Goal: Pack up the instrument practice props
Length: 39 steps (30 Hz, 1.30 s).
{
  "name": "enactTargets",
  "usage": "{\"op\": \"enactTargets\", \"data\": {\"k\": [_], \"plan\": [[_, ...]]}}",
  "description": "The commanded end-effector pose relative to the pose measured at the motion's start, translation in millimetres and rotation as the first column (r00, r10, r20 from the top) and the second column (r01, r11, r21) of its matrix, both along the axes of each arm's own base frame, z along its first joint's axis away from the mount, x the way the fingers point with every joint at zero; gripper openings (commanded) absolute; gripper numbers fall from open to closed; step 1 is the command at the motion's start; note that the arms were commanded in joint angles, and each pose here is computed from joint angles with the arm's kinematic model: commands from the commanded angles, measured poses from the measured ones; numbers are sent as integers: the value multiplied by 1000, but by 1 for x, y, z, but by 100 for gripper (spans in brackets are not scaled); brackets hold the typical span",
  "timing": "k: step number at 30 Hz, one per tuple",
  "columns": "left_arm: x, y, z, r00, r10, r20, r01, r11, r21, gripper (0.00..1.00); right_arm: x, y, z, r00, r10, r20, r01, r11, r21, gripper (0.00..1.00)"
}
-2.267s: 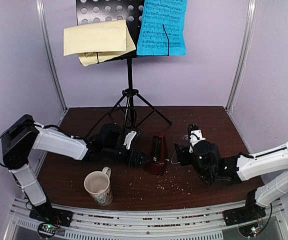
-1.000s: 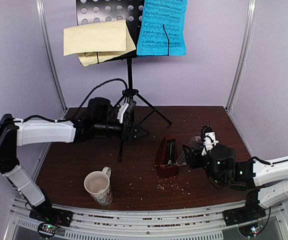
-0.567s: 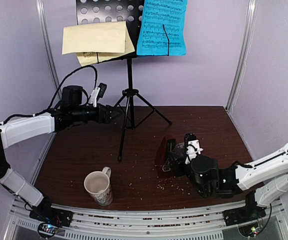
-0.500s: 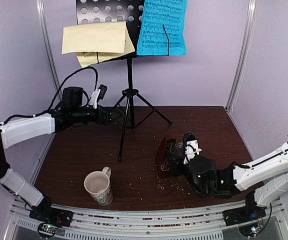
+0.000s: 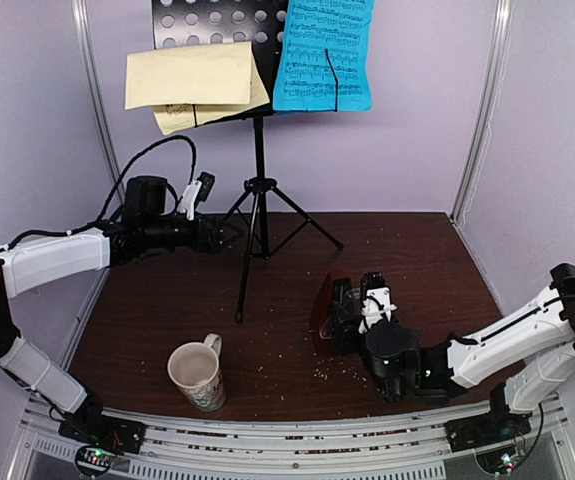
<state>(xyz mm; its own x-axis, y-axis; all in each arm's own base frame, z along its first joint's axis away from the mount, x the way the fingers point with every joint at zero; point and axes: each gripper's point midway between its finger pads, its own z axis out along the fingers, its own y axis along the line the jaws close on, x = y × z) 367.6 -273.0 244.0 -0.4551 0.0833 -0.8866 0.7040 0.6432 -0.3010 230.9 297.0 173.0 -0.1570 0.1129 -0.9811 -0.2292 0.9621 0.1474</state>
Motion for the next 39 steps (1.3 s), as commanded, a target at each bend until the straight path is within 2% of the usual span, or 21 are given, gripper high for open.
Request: {"op": "enactTargets", "data": {"k": [1, 39], "plan": [[-2, 2, 12, 999, 1, 47, -1, 1000, -7, 87, 2, 0, 8, 999, -30, 32, 29, 999, 26, 53], [-3, 3, 11, 998, 1, 55, -1, 1000, 0, 87, 10, -7, -23, 995, -85, 47, 89, 991, -95, 53]]}}
